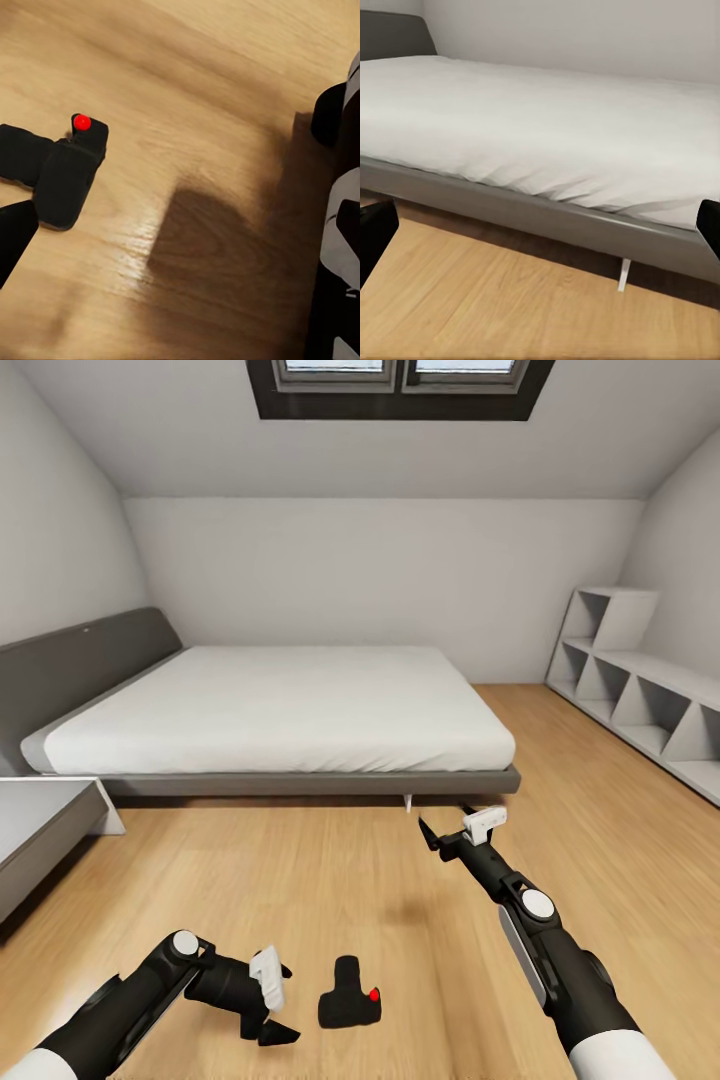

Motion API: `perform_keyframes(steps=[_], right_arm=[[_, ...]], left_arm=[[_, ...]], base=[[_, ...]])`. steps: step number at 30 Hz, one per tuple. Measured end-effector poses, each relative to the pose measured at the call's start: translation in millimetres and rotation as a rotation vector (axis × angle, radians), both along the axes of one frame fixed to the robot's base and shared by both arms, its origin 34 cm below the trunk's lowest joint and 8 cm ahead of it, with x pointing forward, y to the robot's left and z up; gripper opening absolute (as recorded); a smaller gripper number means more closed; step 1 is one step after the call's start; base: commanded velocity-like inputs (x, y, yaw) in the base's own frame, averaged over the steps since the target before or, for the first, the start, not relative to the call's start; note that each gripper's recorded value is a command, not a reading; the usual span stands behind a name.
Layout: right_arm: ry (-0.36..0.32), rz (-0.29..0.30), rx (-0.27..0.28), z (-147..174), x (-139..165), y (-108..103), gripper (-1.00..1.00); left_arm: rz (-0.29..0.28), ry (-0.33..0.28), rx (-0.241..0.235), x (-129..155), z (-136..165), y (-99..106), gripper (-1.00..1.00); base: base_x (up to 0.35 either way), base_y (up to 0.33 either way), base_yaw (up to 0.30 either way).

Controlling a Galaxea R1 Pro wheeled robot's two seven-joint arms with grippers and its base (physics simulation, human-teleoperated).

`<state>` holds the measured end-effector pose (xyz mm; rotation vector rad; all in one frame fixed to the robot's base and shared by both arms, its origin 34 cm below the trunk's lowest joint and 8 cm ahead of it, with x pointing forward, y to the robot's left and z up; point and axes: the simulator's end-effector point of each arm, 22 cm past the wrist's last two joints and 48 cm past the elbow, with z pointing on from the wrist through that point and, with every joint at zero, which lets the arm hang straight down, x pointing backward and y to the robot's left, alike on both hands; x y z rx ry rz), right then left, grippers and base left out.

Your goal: Attach the digital camera to the camera tripod in the bedroom.

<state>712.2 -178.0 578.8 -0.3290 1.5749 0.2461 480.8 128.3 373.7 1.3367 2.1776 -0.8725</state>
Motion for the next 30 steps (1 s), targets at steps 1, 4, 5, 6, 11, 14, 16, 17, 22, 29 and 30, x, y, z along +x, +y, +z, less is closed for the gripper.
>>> perform_keyframes(steps=[1,4,5,6,11,14,16,17,22,29,30], right_arm=[[0.004,0.0,0.0,-2.7,0.3,0.0,1.0],[0.016,0.0,0.0,-10.7,1.1,0.0,1.0],[0.02,0.0,0.0,-13.4,1.4,-0.1,1.0],[0.024,0.0,0.0,-16.1,1.6,-0.1,1.0],[0.045,-0.001,0.0,-29.6,2.7,-0.2,1.0],[0.058,-0.001,0.0,-37.7,3.2,-0.3,1.0],[0.066,0.0,0.0,-43.1,3.4,0.0,1.0],[0.07,0.0,0.0,-45.9,3.5,0.0,1.0],[0.09,-0.001,0.0,-59.3,4.0,-0.2,1.0],[0.119,-0.001,0.0,-78.2,4.3,-0.3,1.0],[0.123,-0.001,0.0,-80.9,4.3,-0.3,1.0]], left_arm=[[0.0,0.004,0.0,-0.5,-1.7,0.0,1.0],[-0.001,0.016,-0.005,-2.1,-6.2,-3.1,1.0],[-0.001,0.02,-0.006,-2.7,-7.8,-3.9,1.0],[-0.001,0.024,-0.006,-3.3,-9.5,-3.9,1.0],[0.001,0.044,-0.009,-5.7,-17.8,-5.1,1.0],[0.003,0.056,-0.01,-7.0,-22.7,-4.8,1.0],[0.005,0.064,-0.01,-7.8,-25.9,-4.1,1.0],[0.005,0.068,-0.01,-8.3,-27.5,-3.9,1.0],[0.006,0.087,-0.009,-11.2,-35.7,-3.3,1.0],[0.026,0.085,-0.012,-3.7,-39.3,5.2,1.0],[0.036,0.078,-0.017,0.7,-37.7,6.8,1.0]], base=[[0.0,0.0,0.0],[0.0,0.0,0.0],[0.0,0.0,0.0],[0.0,0.0,0.0],[0.0,0.0,0.0],[0.0,0.0,0.0],[0.0,0.0,0.0],[0.0,0.0,0.0],[0.0,0.0,0.0],[0.0,0.0,0.0],[0.0,0.0,0.0]])
